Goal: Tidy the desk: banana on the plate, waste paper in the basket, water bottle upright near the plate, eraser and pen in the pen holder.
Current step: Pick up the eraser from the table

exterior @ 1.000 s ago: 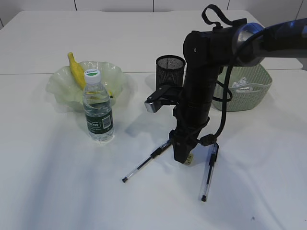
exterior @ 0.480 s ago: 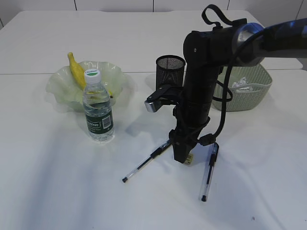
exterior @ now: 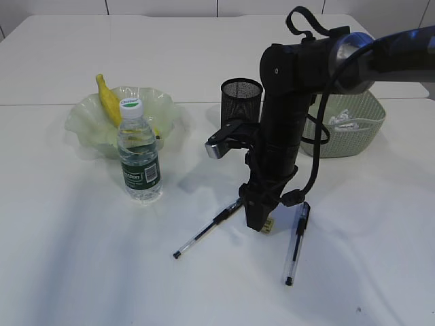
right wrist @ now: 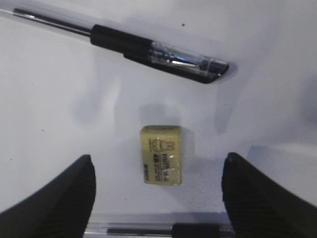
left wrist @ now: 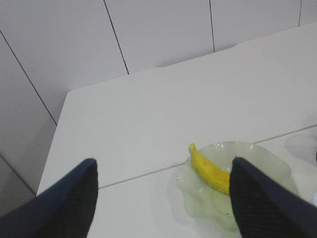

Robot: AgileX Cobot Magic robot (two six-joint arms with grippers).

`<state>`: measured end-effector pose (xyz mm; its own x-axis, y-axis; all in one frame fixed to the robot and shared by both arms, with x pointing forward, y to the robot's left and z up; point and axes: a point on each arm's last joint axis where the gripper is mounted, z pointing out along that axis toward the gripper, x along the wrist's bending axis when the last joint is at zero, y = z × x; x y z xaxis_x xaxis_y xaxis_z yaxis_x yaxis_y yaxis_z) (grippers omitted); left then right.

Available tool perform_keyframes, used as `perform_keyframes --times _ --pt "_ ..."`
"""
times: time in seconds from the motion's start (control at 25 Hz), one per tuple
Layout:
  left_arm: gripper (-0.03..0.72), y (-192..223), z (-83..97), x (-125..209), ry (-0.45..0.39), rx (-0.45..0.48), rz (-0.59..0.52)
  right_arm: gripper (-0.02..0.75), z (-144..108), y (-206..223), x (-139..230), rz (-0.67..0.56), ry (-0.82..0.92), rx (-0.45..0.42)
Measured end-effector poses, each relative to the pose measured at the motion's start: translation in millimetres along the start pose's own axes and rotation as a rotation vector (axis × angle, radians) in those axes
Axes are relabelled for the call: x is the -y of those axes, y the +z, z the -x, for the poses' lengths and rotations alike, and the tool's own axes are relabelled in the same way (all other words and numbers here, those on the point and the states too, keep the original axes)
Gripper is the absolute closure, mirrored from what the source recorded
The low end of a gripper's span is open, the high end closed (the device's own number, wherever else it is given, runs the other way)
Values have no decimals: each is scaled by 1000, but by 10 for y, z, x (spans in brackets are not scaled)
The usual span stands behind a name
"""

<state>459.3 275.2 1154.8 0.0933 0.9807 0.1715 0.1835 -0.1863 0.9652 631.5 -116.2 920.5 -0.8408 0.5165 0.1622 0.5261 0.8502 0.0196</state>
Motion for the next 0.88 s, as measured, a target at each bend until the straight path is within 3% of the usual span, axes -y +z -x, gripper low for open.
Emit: perform_keyframes --times 0.88 --pt "99 0 0 0 0 0 0 151 28 133 -3 -25 23 -16"
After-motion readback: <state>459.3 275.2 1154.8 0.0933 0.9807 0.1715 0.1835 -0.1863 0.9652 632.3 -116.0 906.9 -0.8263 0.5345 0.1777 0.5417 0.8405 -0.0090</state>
